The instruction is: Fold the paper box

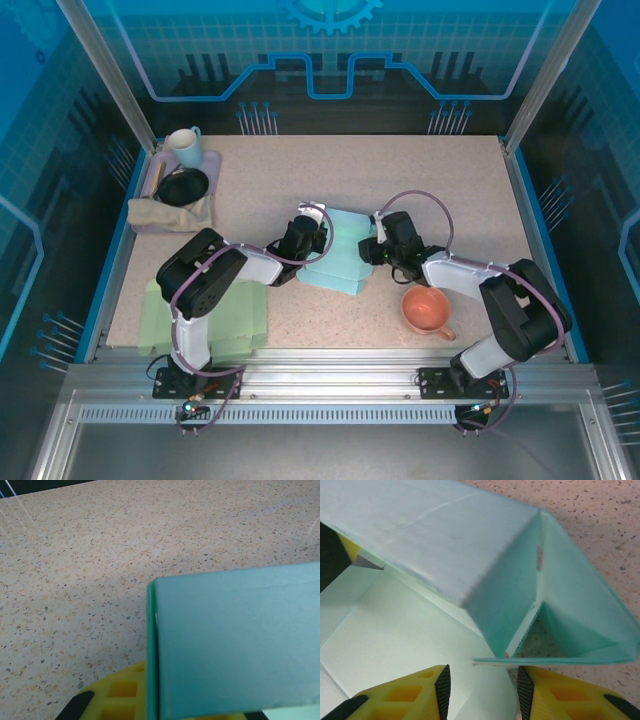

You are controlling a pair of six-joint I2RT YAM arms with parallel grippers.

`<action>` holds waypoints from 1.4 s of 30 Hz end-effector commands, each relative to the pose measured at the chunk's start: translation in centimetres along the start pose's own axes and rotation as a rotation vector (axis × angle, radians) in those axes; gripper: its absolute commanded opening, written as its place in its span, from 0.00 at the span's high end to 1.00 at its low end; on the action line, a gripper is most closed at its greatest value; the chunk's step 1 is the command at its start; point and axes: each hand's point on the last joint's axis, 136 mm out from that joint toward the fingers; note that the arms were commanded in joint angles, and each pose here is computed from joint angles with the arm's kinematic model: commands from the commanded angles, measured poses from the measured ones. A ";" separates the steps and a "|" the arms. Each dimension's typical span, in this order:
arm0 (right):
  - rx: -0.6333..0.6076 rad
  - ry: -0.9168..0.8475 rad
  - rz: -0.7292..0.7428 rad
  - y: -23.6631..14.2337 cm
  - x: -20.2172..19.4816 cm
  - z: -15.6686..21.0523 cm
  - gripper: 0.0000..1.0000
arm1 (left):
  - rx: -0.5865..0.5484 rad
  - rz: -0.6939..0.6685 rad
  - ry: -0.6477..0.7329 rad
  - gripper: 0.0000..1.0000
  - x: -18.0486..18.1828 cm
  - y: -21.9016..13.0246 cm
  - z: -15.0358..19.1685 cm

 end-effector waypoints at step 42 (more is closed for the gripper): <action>-0.052 -0.041 0.162 -1.6 -4.6 -1.7 0.54 | 0.165 0.022 0.078 1.00 -0.3 0.2 5.4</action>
Point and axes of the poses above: each hand's point on the last joint's axis, 136 mm out from that joint toward the fingers, its own y axis out along the fingers, its own x axis along the line the jaws close on, z = x × y, and after that the axes turned 1 degree about -y, right-handed
